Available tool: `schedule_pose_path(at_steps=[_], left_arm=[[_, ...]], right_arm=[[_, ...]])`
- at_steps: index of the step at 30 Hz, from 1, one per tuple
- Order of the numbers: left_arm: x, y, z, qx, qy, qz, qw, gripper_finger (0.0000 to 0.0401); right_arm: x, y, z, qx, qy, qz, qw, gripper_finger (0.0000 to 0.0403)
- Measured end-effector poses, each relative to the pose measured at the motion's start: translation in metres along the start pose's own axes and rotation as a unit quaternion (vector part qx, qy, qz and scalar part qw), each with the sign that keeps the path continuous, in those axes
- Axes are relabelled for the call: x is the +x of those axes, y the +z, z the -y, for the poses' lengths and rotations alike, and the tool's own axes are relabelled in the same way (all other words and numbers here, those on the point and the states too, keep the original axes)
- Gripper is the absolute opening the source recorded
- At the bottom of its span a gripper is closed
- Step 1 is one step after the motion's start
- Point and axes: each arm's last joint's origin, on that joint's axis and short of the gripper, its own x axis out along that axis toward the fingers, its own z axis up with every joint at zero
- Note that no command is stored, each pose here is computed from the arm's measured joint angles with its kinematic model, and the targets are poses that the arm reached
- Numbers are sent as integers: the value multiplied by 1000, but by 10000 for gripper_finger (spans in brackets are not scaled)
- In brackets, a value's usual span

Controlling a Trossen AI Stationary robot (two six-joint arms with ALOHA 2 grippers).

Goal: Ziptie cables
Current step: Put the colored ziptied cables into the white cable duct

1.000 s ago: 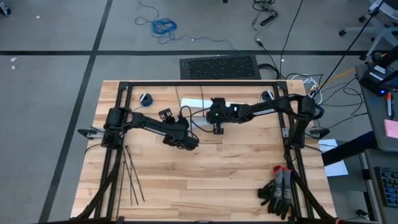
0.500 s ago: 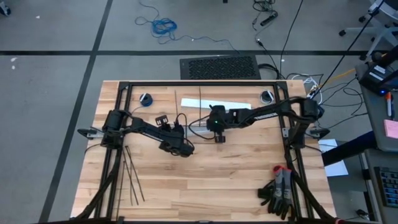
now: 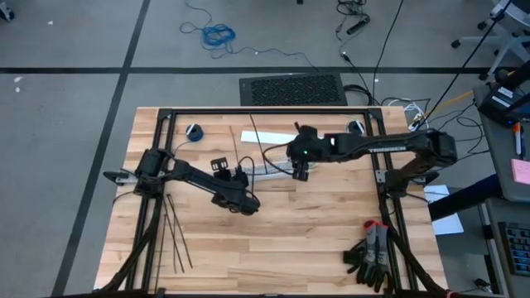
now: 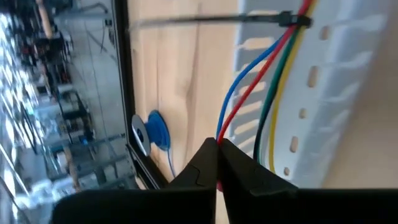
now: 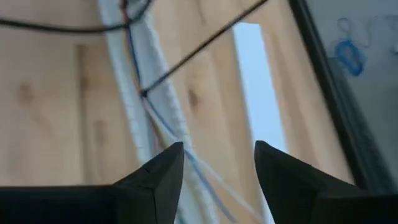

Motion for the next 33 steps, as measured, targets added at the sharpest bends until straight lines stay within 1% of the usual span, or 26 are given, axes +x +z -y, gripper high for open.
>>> schedule_pose_path(at_steps=[3,7,11,13,14,16,20,22,25,27,29,31,33], left_arm=[[-7,2,1,30,-7,12,999,38],[-21,7,0,63,-15,35,997,98],[-37,9,-11,103,12,43,994,162],[-45,9,-21,119,28,31,992,185],[-47,10,-24,117,29,33,992,192],[-50,12,-31,94,30,48,994,200],[-51,11,-41,-8,31,55,998,200],[-48,13,-39,-65,29,53,996,195],[-48,8,-36,-138,29,57,988,184],[-47,1,-28,-158,34,58,985,176],[-43,-6,-19,-167,41,57,984,169],[-39,-15,-11,-167,47,49,984,163],[-35,-24,-3,-169,46,33,984,159]], right_arm=[[-4,1,-9,18,18,3,1000,180],[1,-2,-22,17,25,-12,999,168],[-1,-2,-31,7,31,-10,999,160],[-2,-2,-33,3,19,-10,1000,158],[-3,-2,-34,1,13,-10,1000,158],[-4,-2,-34,1,9,-11,1000,157],[-4,-7,-34,4,-3,-32,999,157],[-4,-10,-32,5,-22,-47,999,157],[-5,-17,-31,10,-63,-78,995,152],[-6,-24,-31,0,-91,-100,991,140],[-5,-38,-31,-15,-107,-119,987,122],[-4,-53,-31,-23,-104,-129,986,101],[-3,-68,-31,-26,-103,-124,987,80]])
